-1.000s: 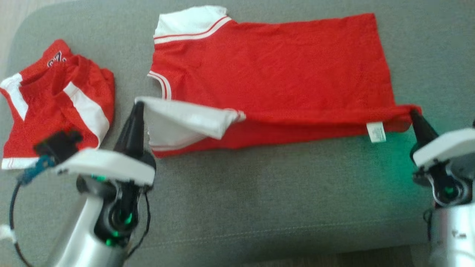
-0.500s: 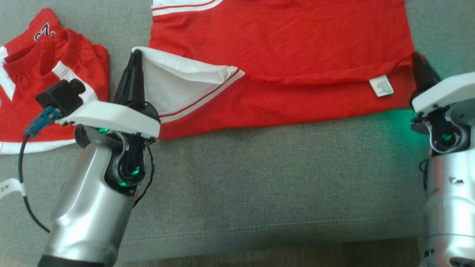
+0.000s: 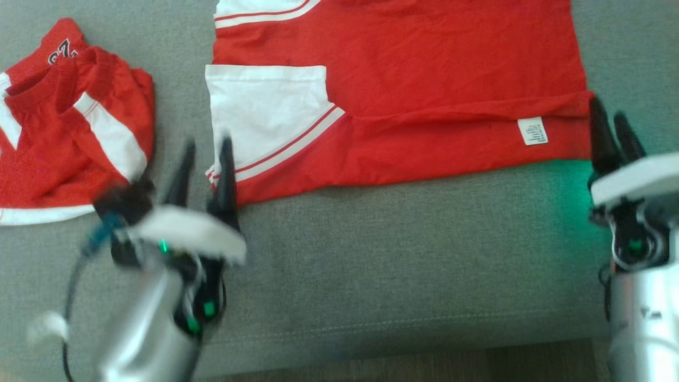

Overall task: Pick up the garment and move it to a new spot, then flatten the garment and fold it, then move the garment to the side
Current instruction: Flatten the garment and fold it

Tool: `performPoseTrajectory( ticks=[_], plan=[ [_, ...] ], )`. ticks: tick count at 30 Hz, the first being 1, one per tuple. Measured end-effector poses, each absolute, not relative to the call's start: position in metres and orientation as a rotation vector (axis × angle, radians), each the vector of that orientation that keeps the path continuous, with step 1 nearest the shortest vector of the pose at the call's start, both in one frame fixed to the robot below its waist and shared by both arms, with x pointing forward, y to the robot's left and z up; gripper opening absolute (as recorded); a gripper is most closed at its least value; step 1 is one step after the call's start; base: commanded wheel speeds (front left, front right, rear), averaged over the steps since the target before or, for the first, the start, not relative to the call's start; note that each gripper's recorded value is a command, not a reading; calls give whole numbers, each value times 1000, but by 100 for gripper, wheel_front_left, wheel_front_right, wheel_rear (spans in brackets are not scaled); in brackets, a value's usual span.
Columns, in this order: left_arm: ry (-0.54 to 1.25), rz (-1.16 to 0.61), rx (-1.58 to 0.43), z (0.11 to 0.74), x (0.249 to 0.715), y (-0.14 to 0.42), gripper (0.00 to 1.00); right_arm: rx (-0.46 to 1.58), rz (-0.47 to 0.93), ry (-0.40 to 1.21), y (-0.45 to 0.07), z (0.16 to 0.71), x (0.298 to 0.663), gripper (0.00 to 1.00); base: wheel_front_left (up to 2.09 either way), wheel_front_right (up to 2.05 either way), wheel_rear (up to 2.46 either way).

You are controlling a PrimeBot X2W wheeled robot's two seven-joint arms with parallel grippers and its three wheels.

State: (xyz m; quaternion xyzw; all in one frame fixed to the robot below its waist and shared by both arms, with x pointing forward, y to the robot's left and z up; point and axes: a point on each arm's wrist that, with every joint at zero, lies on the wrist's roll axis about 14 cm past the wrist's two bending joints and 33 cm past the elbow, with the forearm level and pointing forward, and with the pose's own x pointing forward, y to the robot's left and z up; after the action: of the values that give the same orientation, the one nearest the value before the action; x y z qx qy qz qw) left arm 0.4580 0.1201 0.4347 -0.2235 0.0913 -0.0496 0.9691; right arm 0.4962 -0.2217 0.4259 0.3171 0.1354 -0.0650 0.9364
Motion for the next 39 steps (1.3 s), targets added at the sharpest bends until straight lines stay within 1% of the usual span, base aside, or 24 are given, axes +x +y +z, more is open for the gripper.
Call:
performPoseTrajectory(
  ticks=[2,5,11,14,15,16,17,21,27,30,32,33,34,39],
  plan=[
    [252,-90,-418,414,437,118,100,636,-145,279,-226,422,485,100,0,0,0],
    [331,-78,-376,393,416,117,100,612,-147,259,-228,427,477,100,0,0,0],
    [390,-77,-360,383,411,115,100,585,-129,267,-225,428,469,100,0,0,0],
    [429,-71,-354,373,409,117,100,528,-127,298,-224,422,463,100,0,0,0],
    [441,-76,-362,372,410,116,89,503,-128,309,-225,420,462,100,0,0,0],
    [450,-80,-364,370,412,115,18,475,-130,319,-226,417,461,100,0,0,0],
    [453,-93,-364,371,414,113,0,449,-134,332,-227,415,460,100,0,0,0],
    [478,-125,-379,369,414,105,0,402,-138,373,-227,405,459,100,0,0,0],
    [465,-138,-373,370,411,105,0,336,-112,412,-218,401,475,100,0,0,0],
    [459,-138,-365,371,409,107,0,265,-112,471,-217,387,477,100,0,0,0],
    [459,-140,-365,370,409,107,0,259,-115,505,-216,379,476,38,0,0,0],
    [458,-140,-365,371,410,107,0,260,-115,513,-216,377,476,18,0,0,0],
    [455,-139,-365,371,410,107,0,259,-114,515,-216,377,477,0,0,0,0],
    [444,-143,-363,373,412,106,0,256,-109,517,-215,378,477,0,0,0,0]
  ],
)
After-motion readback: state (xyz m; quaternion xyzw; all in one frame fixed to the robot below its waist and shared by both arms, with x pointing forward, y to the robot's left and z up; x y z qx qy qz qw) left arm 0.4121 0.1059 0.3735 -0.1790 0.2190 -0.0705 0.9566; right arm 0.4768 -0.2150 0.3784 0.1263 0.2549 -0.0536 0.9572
